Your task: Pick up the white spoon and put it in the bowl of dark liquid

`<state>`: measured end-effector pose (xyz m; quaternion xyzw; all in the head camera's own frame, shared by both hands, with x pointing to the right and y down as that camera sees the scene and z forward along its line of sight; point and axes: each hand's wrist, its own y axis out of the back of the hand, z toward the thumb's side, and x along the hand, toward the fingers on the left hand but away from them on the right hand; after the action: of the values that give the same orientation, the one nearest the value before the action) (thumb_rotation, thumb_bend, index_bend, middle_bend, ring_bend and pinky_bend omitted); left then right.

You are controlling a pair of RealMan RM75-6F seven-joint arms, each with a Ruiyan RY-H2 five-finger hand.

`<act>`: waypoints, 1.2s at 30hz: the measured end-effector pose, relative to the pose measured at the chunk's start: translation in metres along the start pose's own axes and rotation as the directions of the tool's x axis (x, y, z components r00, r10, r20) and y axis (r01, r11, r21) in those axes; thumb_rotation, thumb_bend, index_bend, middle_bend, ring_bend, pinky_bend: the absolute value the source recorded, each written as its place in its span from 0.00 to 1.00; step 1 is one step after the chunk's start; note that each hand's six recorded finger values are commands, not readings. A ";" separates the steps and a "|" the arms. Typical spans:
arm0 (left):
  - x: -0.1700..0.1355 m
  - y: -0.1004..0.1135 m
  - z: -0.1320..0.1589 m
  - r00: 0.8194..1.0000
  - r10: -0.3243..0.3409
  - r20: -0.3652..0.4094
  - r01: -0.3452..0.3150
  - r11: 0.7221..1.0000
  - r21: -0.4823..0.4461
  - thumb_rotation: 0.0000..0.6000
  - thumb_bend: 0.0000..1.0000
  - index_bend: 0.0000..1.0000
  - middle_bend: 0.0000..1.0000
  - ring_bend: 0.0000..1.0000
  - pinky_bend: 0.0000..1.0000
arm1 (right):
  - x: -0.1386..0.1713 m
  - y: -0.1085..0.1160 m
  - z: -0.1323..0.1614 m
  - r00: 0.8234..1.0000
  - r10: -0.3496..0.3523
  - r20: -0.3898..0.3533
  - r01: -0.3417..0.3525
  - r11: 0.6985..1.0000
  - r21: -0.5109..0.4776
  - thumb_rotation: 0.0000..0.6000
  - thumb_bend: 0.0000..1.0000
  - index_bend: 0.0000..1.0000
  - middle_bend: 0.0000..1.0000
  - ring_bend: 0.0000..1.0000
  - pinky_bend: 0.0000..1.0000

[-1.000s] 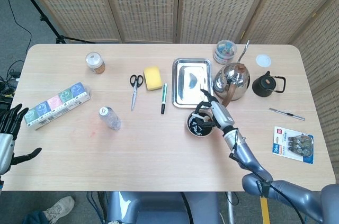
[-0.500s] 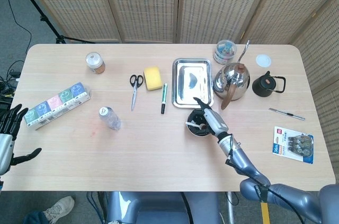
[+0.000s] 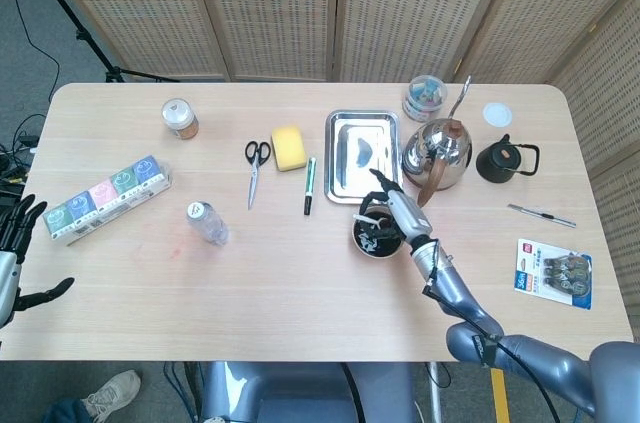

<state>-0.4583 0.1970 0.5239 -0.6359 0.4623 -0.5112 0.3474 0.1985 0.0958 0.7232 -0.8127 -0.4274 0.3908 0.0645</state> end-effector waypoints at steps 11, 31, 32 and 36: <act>-0.001 -0.006 0.006 1.000 -0.014 0.012 0.014 1.000 0.016 1.00 0.00 0.02 0.00 0.00 0.00 | 0.029 0.013 -0.008 0.999 0.025 0.022 -0.025 1.000 -0.013 1.00 0.44 0.56 0.00 0.00 0.00; 0.002 -0.004 0.000 1.000 -0.009 -0.007 0.009 1.000 0.011 1.00 0.00 0.02 0.00 0.00 0.00 | -0.003 -0.006 0.010 1.000 0.013 0.011 -0.012 0.999 -0.039 1.00 0.44 0.56 0.00 0.00 0.00; 0.002 -0.004 0.000 1.000 -0.009 -0.007 0.009 1.000 0.011 1.00 0.00 0.02 0.00 0.00 0.00 | -0.003 -0.003 0.009 1.000 0.007 0.012 -0.006 0.999 -0.037 1.00 0.44 0.56 0.00 0.00 0.00; 0.002 -0.005 0.001 1.000 -0.012 -0.006 0.012 1.000 0.014 1.00 0.00 0.02 0.00 0.00 0.00 | 0.001 0.009 0.004 1.000 -0.011 0.022 0.011 0.999 -0.030 1.00 0.44 0.56 0.00 0.00 0.00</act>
<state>-0.4561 0.1971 0.5287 -0.6345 0.4559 -0.5184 0.3476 0.2020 0.0895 0.7158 -0.8069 -0.4385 0.3927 0.0495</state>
